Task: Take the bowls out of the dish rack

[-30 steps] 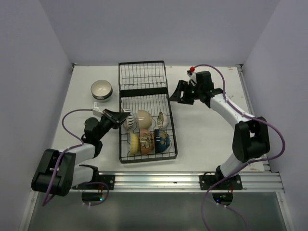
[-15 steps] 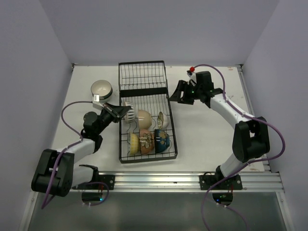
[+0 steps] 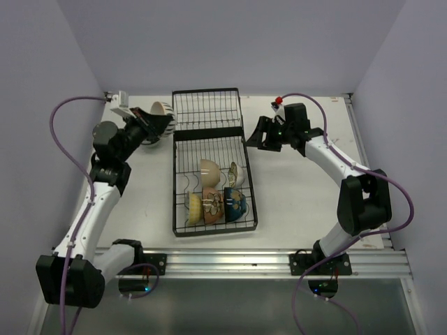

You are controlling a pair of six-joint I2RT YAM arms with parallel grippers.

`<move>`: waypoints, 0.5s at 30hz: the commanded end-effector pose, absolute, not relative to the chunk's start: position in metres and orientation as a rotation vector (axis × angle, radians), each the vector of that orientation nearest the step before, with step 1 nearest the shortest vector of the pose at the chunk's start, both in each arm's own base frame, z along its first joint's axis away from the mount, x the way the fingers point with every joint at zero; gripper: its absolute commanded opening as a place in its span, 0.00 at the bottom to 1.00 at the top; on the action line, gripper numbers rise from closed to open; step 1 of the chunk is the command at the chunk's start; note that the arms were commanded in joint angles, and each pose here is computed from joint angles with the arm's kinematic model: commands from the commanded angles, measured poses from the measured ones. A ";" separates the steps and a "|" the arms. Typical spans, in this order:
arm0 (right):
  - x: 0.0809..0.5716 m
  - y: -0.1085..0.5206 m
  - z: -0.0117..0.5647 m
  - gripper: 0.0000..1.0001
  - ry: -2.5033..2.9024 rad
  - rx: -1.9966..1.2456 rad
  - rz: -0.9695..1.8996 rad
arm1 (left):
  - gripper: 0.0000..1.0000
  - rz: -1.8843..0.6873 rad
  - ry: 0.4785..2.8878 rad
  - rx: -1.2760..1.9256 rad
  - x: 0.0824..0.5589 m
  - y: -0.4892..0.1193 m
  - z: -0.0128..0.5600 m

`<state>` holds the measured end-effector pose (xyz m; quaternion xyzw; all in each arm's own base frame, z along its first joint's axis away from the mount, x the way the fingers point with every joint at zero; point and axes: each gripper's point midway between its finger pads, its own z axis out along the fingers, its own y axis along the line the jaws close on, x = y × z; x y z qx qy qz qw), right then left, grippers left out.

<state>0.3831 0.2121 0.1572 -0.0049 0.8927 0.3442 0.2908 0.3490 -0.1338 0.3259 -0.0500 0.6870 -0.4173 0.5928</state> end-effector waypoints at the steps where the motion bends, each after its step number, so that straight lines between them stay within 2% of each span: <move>1: 0.387 0.215 0.165 0.67 2.347 -0.042 0.950 | 0.00 -0.675 1.662 0.019 0.362 -0.107 0.339; 7: 0.386 0.216 0.167 0.67 2.339 -0.041 0.960 | 0.00 -0.314 1.874 -0.008 0.401 -0.062 0.303; 15: 0.384 0.218 0.166 0.67 2.341 -0.035 0.985 | 0.00 -0.047 2.064 -0.011 0.452 -0.033 0.265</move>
